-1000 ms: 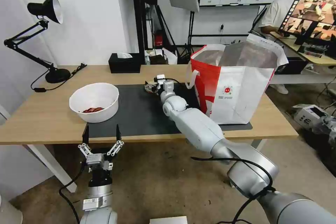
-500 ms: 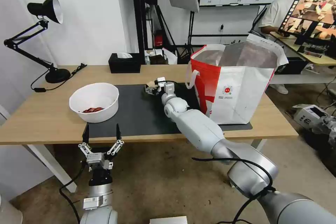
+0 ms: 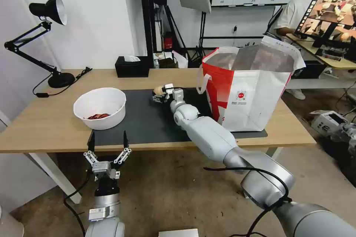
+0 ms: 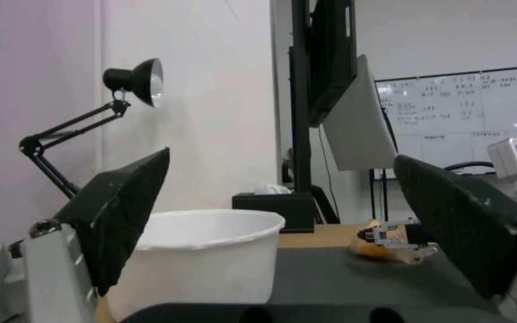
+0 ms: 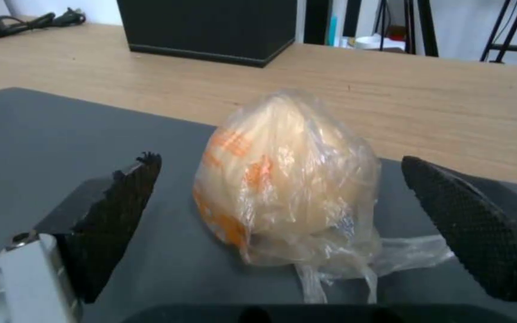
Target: Pick up the trash from the table and place it into the takeout bag.
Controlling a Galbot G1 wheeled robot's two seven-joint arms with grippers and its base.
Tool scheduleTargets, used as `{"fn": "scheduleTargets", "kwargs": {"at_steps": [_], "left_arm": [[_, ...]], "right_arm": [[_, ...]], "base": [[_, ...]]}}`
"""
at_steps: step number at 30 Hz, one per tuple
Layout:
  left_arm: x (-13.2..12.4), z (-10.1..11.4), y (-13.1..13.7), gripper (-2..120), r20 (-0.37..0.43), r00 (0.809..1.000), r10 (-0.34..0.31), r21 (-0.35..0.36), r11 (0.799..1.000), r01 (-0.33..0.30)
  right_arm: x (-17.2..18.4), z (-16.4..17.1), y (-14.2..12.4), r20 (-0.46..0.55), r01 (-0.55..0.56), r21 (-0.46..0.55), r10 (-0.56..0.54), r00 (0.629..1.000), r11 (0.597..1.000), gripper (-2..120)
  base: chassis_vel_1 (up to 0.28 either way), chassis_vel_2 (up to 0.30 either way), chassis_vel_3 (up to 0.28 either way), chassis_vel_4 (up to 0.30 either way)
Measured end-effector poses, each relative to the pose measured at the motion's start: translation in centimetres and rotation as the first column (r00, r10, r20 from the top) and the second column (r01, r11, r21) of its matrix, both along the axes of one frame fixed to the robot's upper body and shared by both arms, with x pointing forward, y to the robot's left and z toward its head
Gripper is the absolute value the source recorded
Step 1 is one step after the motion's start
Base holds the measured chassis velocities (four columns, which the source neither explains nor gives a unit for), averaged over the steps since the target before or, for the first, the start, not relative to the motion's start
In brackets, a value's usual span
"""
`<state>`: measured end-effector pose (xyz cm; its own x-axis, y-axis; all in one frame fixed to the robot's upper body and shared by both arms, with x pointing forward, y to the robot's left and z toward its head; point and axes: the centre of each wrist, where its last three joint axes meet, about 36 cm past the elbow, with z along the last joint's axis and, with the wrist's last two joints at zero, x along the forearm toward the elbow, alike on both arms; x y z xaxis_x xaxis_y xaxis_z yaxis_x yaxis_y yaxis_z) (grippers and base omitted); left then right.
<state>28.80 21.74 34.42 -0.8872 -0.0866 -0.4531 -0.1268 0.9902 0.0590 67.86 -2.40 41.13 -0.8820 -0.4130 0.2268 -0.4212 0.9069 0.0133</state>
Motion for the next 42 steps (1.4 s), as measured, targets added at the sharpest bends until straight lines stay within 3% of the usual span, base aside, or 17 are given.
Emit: {"fn": "scheduleTargets", "kwargs": {"at_steps": [25, 35, 39, 42], "left_arm": [[-0.16, -0.15, -0.3, 100, -0.003, 1.0, -0.008, -0.004, 1.0, 0.008], [-0.18, -0.08, -0.22, 100, -0.001, 1.0, -0.006, -0.003, 1.0, 0.006], [-0.18, -0.09, -0.16, 100, -0.001, 1.0, -0.004, -0.002, 1.0, 0.004], [-0.19, -0.08, -0.15, 100, 0.0, 1.0, -0.003, -0.003, 1.0, 0.003]], "right_arm": [[0.39, 0.04, -0.19, 0.0, -0.018, -0.017, 0.018, 1.0, 1.0, 100], [0.02, -0.32, 0.19, -0.027, -0.043, -0.042, 0.042, 0.999, 0.998, 61], [-0.08, -0.49, 0.2, -0.032, -0.044, -0.043, 0.042, 0.999, 0.998, 51], [-0.16, -0.64, 0.19, -0.035, -0.044, -0.043, 0.042, 0.998, 0.998, 36]], "base": [[0.0, 0.0, 0.0, 0.0], [0.0, 0.0, 0.0, 0.0], [0.0, 0.0, 0.0, 0.0], [0.0, 0.0, 0.0, 0.0]]}}
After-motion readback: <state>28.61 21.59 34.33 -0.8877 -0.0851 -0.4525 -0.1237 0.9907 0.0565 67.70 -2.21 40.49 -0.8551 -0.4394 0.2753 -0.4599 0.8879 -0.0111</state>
